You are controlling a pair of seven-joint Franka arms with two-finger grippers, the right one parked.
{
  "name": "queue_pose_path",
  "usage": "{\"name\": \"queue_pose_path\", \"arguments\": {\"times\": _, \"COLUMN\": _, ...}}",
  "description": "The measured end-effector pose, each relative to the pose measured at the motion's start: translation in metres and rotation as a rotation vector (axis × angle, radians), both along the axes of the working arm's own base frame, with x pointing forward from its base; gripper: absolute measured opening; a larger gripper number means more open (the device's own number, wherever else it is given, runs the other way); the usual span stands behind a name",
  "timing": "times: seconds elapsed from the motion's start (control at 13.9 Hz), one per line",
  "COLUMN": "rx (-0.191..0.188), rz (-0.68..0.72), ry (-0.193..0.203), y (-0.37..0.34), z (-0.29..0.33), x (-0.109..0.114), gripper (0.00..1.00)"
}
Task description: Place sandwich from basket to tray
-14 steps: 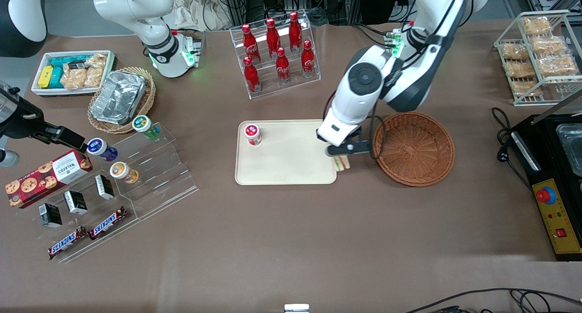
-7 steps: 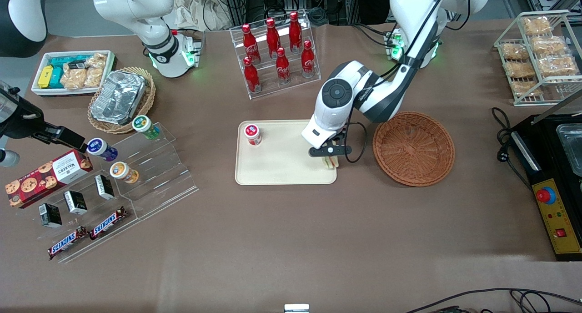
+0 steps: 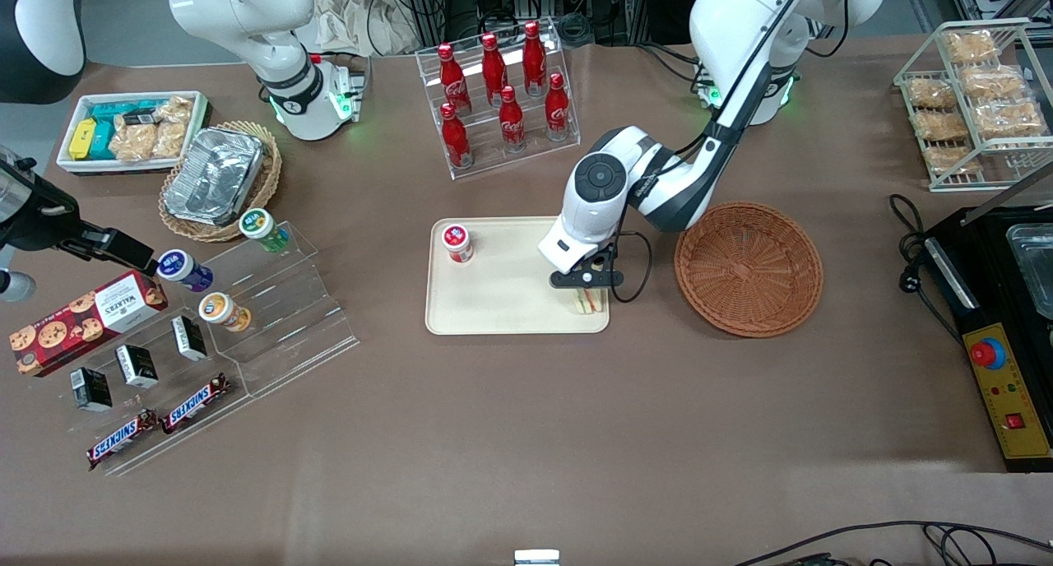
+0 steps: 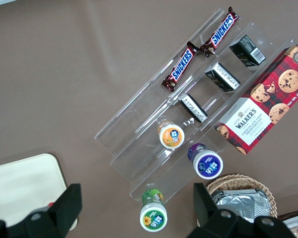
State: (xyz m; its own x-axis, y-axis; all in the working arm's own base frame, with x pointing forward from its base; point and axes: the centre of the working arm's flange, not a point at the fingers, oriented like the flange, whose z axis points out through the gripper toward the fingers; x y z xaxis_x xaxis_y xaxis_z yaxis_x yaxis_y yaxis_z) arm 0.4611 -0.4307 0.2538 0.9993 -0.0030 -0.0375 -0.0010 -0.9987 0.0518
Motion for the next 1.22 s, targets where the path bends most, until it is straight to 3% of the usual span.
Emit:
{"name": "queue_pose_path", "arguments": {"times": 0.22, "rx": 0.003, "rz": -0.018, "ry": -0.004, "y": -0.002, "z": -0.004, "x": -0.002, "gripper": 0.18}}
{"name": "queue_pose_path", "arguments": {"times": 0.29, "rx": 0.006, "rz": -0.028, "ry": -0.006, "y": -0.001, "z": -0.004, "x": -0.001, "gripper": 0.25}}
{"name": "queue_pose_path", "arguments": {"times": 0.58, "rx": 0.000, "rz": 0.008, "ry": -0.033, "y": 0.008, "z": 0.019, "x": 0.010, "gripper": 0.61}}
{"name": "queue_pose_path", "arguments": {"times": 0.86, "rx": 0.043, "rz": 0.089, "ry": -0.038, "y": 0.053, "z": 0.096, "x": 0.029, "gripper": 0.99}}
{"name": "queue_pose_path", "arguments": {"times": 1.22, "rx": 0.090, "rz": 0.173, "ry": -0.028, "y": 0.126, "z": 0.168, "x": 0.047, "gripper": 1.00}}
